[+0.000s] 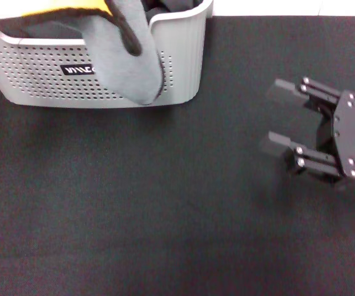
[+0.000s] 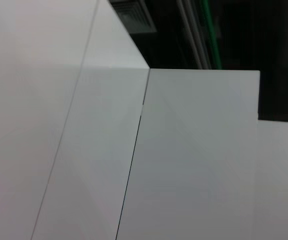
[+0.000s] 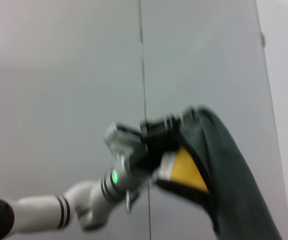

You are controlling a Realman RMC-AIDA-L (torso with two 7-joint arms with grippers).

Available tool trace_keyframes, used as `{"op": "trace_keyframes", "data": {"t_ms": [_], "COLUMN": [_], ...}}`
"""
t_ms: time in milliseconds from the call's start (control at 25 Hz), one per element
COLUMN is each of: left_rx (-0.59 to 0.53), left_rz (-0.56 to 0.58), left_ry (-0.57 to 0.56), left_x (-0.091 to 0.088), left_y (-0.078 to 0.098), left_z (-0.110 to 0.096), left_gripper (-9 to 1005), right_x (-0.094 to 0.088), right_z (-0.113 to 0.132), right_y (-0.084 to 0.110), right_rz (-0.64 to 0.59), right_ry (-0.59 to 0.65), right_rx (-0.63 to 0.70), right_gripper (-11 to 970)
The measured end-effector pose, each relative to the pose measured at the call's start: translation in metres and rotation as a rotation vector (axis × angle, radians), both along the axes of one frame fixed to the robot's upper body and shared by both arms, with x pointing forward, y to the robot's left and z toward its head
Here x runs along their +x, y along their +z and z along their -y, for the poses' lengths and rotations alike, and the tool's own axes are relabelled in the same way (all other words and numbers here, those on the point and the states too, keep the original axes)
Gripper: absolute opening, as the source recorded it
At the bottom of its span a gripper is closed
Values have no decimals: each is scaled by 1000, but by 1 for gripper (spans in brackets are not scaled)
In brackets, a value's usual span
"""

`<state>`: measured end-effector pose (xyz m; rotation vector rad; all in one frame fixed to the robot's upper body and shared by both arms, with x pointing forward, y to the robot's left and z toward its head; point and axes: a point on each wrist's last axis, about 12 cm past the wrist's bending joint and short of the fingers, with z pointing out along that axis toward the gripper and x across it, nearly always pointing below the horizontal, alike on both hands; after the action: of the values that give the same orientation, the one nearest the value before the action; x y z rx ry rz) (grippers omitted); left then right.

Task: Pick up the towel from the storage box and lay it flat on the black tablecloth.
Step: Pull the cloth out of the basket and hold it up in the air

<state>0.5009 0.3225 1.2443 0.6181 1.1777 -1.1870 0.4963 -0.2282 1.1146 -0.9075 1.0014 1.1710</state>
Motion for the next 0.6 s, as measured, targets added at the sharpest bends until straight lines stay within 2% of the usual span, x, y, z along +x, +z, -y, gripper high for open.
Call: {"op": "trace_keyframes", "data": {"t_ms": [40,240,600], "left_rx": [-20,-47,-63], "left_rz": [-20,-39,-55], "left_ry": [-2,-10,-45], "left_x": [2,6,15], "left_y": [-11,-25,-37], "left_z": [1,3,15], "left_gripper": [25,25,27], "right_x": [5,19,62], "right_z": [-5,-21,-64], "right_y": [5,15,42], "right_rz": [16,49,103], "right_ry": [9,32,75], "right_rx": [11,20,-38], "right_gripper": [705,704,670]}}
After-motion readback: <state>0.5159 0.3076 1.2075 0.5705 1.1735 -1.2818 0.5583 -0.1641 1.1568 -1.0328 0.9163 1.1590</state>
